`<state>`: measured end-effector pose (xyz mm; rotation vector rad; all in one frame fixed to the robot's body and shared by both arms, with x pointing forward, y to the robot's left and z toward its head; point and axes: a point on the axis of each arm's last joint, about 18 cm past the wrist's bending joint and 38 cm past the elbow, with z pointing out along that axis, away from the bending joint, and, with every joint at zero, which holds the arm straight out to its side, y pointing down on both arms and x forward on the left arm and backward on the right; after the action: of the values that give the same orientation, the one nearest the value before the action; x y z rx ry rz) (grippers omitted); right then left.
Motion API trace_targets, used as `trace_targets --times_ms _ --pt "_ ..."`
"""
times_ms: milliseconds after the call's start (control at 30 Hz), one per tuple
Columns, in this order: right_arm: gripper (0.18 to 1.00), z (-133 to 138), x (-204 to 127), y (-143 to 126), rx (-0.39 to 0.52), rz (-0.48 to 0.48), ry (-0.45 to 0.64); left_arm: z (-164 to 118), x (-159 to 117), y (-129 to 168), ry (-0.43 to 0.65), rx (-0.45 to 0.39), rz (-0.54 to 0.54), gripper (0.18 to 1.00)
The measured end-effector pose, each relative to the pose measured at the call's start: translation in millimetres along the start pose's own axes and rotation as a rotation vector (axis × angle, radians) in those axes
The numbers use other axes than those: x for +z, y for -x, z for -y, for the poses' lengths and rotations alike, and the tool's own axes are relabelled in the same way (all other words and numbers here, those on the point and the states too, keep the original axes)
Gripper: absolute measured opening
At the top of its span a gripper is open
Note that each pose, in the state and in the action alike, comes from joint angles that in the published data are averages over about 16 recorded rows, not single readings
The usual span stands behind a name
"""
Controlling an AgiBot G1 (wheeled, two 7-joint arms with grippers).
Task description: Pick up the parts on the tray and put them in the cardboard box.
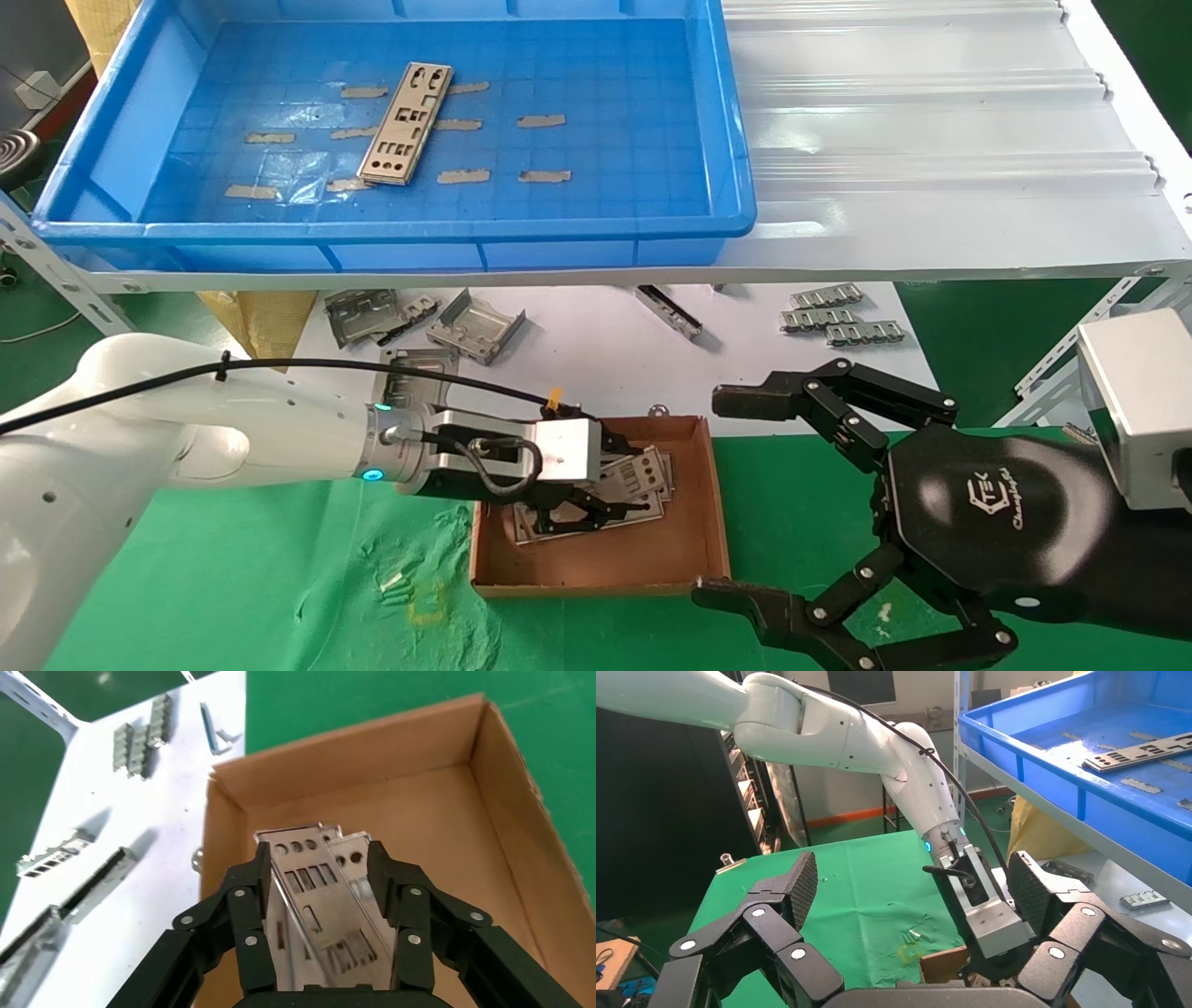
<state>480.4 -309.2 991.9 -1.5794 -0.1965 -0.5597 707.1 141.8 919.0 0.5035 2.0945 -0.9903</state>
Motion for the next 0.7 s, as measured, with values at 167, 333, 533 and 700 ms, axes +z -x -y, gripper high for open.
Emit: trace_targets --times_ms 167,333,533,700 --pt "1.000 0 0 0 0.000 0.000 0.000 4 -2 0 -0.020 0.015 -0.006 0.555" --pt "1.000 0 0 0 0.000 0.000 0.000 7 -5 0 -0.038 0.027 -0.016 0.642" --pt "1.000 0 0 0 0.000 0.000 0.000 10 -11 0 -0.064 0.010 -0.021 0.758" --pt "1.000 0 0 0 0.000 0.000 0.000 11 -18 0 -0.100 -0.056 -0.017 0.847"
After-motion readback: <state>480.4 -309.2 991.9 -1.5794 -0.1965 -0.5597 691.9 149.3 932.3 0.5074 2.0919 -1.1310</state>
